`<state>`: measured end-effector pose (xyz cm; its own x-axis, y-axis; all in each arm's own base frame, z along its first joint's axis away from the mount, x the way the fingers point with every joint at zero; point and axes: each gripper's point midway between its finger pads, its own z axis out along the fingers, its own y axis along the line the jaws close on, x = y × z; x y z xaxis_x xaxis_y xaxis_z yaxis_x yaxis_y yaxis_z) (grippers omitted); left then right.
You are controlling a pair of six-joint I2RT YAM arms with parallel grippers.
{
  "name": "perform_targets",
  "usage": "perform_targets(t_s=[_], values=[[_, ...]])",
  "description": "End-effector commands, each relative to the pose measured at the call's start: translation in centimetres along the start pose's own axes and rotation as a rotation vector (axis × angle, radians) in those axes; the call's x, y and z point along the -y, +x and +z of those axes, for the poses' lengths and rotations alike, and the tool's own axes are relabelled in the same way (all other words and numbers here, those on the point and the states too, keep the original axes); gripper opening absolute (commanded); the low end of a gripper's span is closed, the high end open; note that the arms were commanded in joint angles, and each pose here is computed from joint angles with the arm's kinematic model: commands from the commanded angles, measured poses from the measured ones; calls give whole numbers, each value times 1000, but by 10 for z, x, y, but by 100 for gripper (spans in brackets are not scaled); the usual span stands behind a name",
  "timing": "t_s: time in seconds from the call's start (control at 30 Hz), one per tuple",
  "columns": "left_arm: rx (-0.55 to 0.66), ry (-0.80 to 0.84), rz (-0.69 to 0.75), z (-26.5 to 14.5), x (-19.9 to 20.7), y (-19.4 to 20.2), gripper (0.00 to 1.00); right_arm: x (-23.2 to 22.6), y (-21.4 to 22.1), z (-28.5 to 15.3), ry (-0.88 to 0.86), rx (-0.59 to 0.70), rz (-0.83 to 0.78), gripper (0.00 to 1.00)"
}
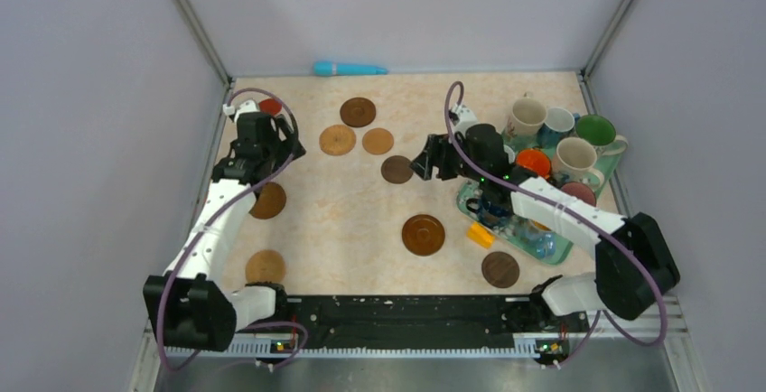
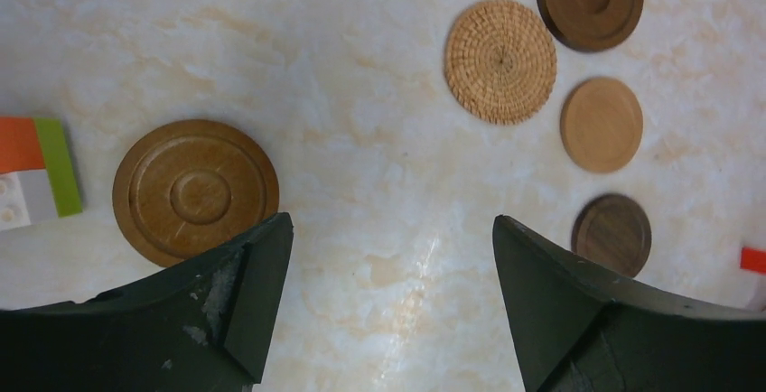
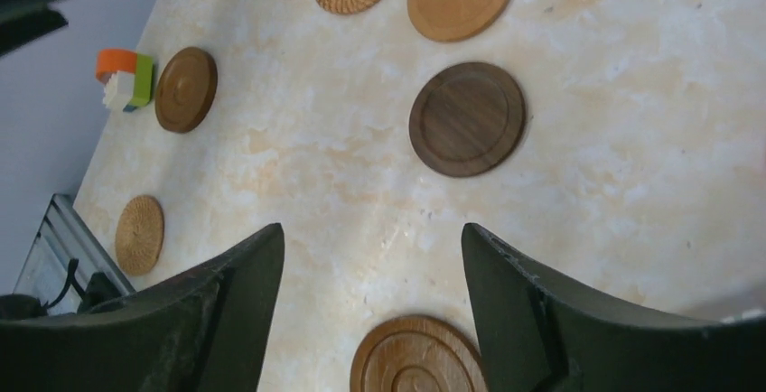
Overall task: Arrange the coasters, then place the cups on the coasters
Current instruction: Move the coaster to the center of the board.
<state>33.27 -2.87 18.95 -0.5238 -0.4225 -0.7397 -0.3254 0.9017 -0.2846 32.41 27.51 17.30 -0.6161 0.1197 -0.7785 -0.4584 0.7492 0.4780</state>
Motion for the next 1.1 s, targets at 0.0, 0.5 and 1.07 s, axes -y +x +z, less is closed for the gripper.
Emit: perform_targets(t_s=[0.0, 0.5, 1.07], values=[[151, 68, -142, 19, 23, -64, 86, -18, -4, -19, -75, 66, 5, 76], [178, 18, -373, 205, -30, -155, 80, -28, -4, -45, -116, 89, 0, 98], [166, 157, -562, 324, -89, -181, 70, -22, -6, -33, -80, 80, 24, 96]])
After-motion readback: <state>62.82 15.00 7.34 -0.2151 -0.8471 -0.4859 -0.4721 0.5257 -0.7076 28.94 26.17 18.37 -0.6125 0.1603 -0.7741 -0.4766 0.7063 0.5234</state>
